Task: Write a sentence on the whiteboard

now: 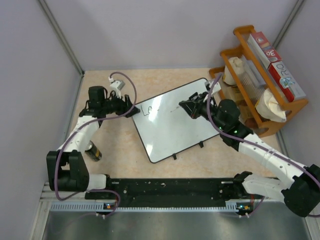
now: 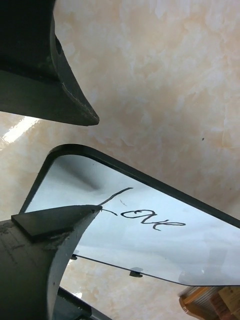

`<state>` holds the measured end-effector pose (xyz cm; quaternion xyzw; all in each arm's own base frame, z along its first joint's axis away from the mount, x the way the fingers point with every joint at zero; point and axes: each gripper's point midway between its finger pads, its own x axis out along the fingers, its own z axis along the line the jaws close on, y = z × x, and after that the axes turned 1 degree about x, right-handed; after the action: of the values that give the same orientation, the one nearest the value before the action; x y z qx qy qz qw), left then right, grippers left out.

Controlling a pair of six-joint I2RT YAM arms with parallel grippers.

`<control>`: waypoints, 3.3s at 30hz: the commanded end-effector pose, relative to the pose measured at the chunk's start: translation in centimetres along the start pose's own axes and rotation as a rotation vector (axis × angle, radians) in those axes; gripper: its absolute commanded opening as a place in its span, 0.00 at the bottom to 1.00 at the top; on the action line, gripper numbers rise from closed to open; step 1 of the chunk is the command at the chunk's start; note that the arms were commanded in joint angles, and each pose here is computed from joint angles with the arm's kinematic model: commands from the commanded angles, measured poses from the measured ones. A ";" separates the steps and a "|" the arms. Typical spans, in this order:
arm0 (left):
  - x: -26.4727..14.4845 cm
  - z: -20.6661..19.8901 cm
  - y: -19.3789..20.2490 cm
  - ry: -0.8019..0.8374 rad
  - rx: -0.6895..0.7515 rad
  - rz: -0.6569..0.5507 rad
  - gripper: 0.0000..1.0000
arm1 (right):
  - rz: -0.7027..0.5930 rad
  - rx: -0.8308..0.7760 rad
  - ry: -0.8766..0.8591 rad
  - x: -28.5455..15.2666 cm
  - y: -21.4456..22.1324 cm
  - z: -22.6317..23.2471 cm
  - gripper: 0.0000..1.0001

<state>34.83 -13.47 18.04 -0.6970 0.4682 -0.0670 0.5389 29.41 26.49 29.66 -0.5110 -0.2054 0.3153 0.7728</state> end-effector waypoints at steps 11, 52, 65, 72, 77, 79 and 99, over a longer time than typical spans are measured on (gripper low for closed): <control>-5.5 -4.4 0.0 -0.095 -0.043 -0.280 0.99 | -0.058 -0.006 -0.005 -2.4 -1.0 0.4 0.00; 0.5 -4.6 6.6 0.321 -0.035 -0.132 0.00 | -0.053 -0.044 -0.035 -3.6 -1.2 1.1 0.00; -0.1 -4.1 6.5 0.263 0.010 -0.097 0.00 | -0.070 -0.086 -0.012 -3.1 -1.8 0.5 0.00; -0.2 -3.7 6.2 0.222 0.010 -0.086 0.00 | -0.072 -0.080 -0.016 -2.5 -2.3 -0.1 0.00; -0.1 -3.6 6.3 0.206 0.010 -0.078 0.00 | -0.094 -0.065 -0.089 -2.2 -3.5 0.8 0.00; -0.1 -3.6 6.4 0.202 0.008 -0.076 0.00 | -0.110 -0.047 -0.108 -1.9 -4.2 0.8 0.00; -0.1 -3.6 6.6 0.195 0.009 -0.072 0.00 | -0.183 -0.067 -0.027 4.5 -6.8 -1.8 0.00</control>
<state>27.27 -16.62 15.66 -0.7370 0.5318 -0.1400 0.3930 33.90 26.68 32.64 -0.5034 -0.2538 0.2901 0.7733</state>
